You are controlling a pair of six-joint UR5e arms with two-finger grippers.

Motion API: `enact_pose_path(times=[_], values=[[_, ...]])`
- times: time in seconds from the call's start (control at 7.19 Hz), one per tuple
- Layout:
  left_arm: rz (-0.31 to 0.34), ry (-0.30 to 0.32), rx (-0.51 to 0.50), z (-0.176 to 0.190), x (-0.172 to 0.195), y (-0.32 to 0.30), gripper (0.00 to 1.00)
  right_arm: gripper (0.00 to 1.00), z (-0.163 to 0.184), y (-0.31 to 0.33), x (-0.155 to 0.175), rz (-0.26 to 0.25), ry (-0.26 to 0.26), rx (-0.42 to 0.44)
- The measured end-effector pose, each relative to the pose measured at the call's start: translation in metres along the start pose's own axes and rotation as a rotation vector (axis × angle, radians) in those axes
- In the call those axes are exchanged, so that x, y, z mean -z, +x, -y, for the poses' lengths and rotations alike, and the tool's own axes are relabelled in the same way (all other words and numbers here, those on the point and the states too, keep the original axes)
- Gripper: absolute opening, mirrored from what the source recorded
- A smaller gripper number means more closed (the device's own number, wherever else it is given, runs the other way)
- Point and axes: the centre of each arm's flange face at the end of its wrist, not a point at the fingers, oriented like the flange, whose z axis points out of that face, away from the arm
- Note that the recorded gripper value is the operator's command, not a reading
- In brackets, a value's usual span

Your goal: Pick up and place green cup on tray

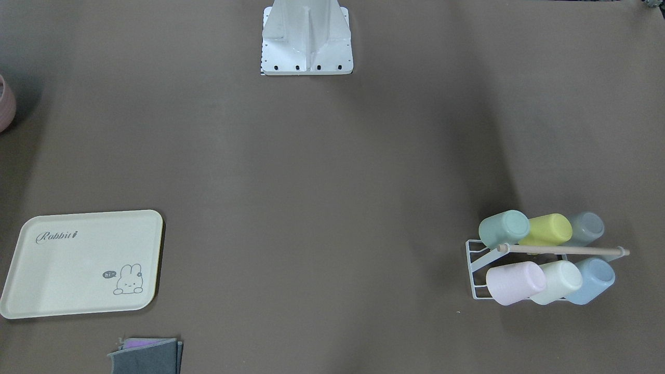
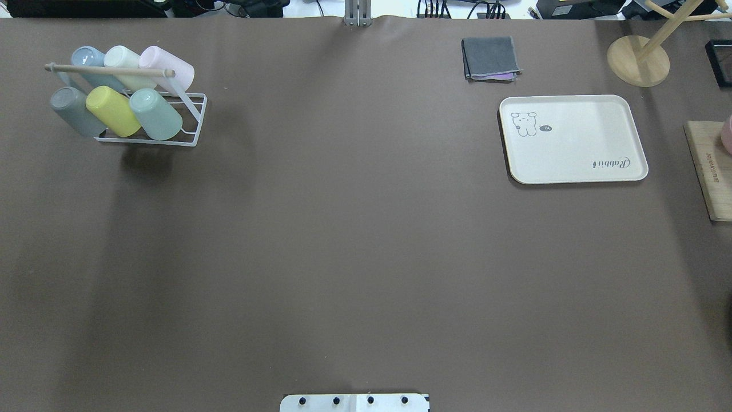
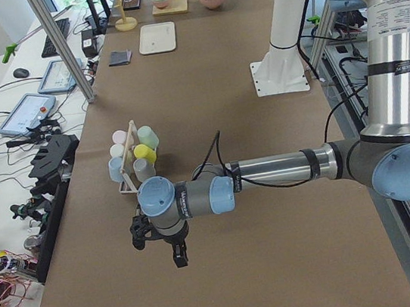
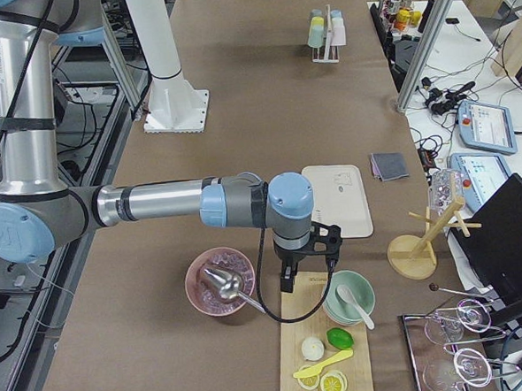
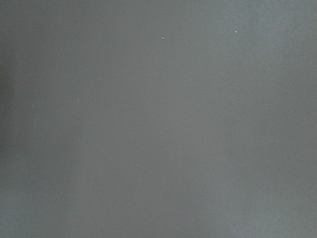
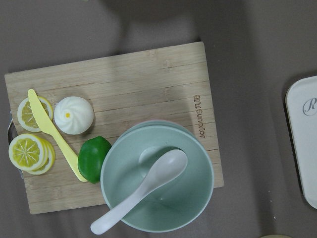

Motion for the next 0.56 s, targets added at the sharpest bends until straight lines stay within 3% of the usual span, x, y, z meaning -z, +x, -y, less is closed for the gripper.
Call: enact_pose_path(times=[0.56], values=[[0.000,0.000,-0.002,0.0022,-0.0003,0.0004,0.98,1.00,-0.0015,0.0011,-0.0005,-0.003,0.000,-0.001]])
